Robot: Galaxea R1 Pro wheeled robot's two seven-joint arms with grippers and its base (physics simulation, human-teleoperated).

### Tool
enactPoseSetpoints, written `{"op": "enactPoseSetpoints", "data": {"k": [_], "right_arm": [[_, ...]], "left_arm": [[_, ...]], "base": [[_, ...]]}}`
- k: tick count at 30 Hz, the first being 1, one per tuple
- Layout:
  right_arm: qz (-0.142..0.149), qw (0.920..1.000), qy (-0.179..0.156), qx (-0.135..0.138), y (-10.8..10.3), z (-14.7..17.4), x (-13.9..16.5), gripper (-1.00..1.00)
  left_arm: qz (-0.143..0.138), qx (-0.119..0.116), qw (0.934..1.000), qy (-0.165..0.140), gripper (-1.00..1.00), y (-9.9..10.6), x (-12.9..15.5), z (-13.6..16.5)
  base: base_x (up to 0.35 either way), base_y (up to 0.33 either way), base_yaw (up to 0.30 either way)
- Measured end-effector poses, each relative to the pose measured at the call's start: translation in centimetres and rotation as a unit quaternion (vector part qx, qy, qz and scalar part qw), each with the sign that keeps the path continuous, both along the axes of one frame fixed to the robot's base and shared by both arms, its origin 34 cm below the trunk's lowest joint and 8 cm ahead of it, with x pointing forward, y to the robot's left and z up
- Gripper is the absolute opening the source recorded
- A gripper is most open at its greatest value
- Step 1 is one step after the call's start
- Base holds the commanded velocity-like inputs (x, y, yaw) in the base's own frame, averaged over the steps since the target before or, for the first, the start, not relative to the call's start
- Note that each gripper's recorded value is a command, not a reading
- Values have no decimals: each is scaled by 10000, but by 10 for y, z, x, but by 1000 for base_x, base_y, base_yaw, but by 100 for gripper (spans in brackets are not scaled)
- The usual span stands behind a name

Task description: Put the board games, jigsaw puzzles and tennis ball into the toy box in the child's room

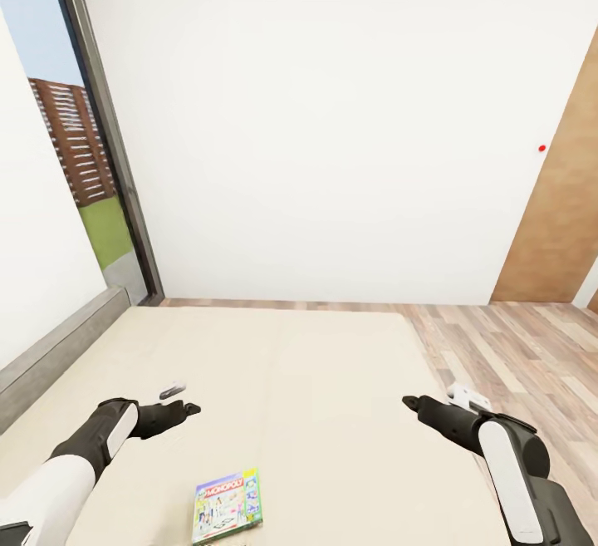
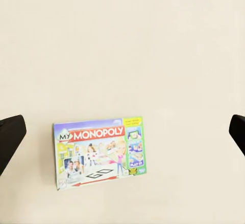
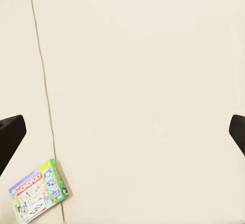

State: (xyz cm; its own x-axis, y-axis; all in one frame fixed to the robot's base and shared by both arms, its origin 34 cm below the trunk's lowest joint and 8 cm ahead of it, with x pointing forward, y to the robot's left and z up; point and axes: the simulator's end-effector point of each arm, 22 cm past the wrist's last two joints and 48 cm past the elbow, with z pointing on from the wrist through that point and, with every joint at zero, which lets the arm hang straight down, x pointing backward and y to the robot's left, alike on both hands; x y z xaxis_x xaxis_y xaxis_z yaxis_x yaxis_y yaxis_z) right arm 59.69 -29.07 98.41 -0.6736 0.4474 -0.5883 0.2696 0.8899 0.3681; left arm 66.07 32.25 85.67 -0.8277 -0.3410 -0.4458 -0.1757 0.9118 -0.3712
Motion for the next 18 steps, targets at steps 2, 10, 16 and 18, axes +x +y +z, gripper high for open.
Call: {"op": "enactPoseSetpoints", "data": {"k": [2,10,16,18], "right_arm": [[2,10000,19,3,0,-2,0,100],[4,10000,85,7,0,-8,0,100],[72,9997,239,35,-3,-14,-5,100],[103,9995,258,114,-1,-15,-6,100]], "left_arm": [[-3,17,10000,-28,100,0,1,-1],[-179,148,9997,29,100,-4,-1,-10],[-239,149,9996,75,100,-6,-3,-15],[-240,144,9996,87,100,-6,-4,-17]], "base": [[0,0,0],[0,0,0],[0,0,0],[0,0,0]]}}
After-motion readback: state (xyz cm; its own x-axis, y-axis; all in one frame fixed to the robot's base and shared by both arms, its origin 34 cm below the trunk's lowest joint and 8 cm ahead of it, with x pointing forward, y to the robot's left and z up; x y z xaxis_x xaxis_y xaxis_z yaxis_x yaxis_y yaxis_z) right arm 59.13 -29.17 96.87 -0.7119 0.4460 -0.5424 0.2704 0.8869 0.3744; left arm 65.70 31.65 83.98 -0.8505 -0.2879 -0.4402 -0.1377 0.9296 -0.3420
